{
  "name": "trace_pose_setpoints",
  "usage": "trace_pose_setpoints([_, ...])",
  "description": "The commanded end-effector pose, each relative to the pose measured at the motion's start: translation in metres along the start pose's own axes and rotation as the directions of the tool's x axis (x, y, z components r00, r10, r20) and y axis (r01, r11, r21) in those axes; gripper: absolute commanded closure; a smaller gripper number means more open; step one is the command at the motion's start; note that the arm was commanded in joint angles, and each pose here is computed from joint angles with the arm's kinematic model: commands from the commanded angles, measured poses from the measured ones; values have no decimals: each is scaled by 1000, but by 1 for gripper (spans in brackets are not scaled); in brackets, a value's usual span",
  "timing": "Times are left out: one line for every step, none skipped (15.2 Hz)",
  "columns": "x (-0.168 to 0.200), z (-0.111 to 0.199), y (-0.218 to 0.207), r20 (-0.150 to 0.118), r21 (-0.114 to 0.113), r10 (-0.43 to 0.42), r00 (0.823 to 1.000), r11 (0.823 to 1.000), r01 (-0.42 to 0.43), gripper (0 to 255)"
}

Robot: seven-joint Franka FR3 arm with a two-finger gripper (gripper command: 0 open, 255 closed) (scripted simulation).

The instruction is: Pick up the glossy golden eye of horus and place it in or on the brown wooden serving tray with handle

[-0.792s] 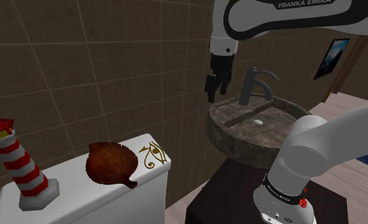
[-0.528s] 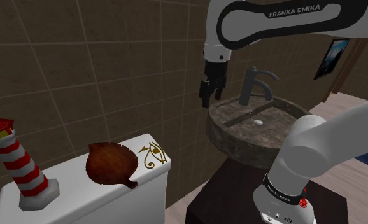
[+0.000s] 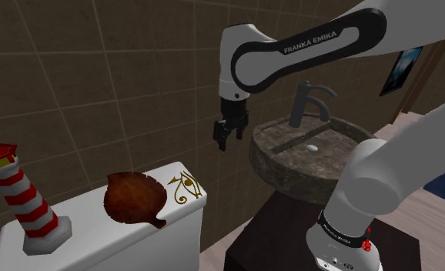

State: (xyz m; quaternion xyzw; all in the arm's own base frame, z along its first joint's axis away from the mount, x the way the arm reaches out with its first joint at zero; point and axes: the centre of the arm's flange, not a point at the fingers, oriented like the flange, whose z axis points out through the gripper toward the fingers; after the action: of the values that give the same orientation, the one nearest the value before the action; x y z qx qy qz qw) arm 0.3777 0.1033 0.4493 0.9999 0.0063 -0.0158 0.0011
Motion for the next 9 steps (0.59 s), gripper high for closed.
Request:
trace_pose_setpoints([13, 17, -13, -7, 4, 1, 1000, 1000, -1, 0])
trace_pose_setpoints([19, 26, -20, -9, 5, 2, 1000, 1000, -2, 0])
trace_pose_setpoints([25, 34, -28, -11, 6, 2, 1000, 1000, -2, 0])
trace_pose_setpoints([32, 43, -35, -13, 7, 2, 1000, 1000, -2, 0])
trace_pose_setpoints([38, 51, -43, -15, 8, 3, 1000, 1000, -2, 0])
trace_pose_setpoints([44, 60, -50, -17, 10, 3, 1000, 1000, -3, 0])
trace_pose_setpoints([51, 68, -58, -19, 11, 3, 1000, 1000, -3, 0])
trace_pose_setpoints([57, 77, -65, -21, 12, 3, 1000, 1000, -3, 0])
trace_pose_setpoints([63, 85, -73, -24, 13, 4, 1000, 1000, -3, 0])
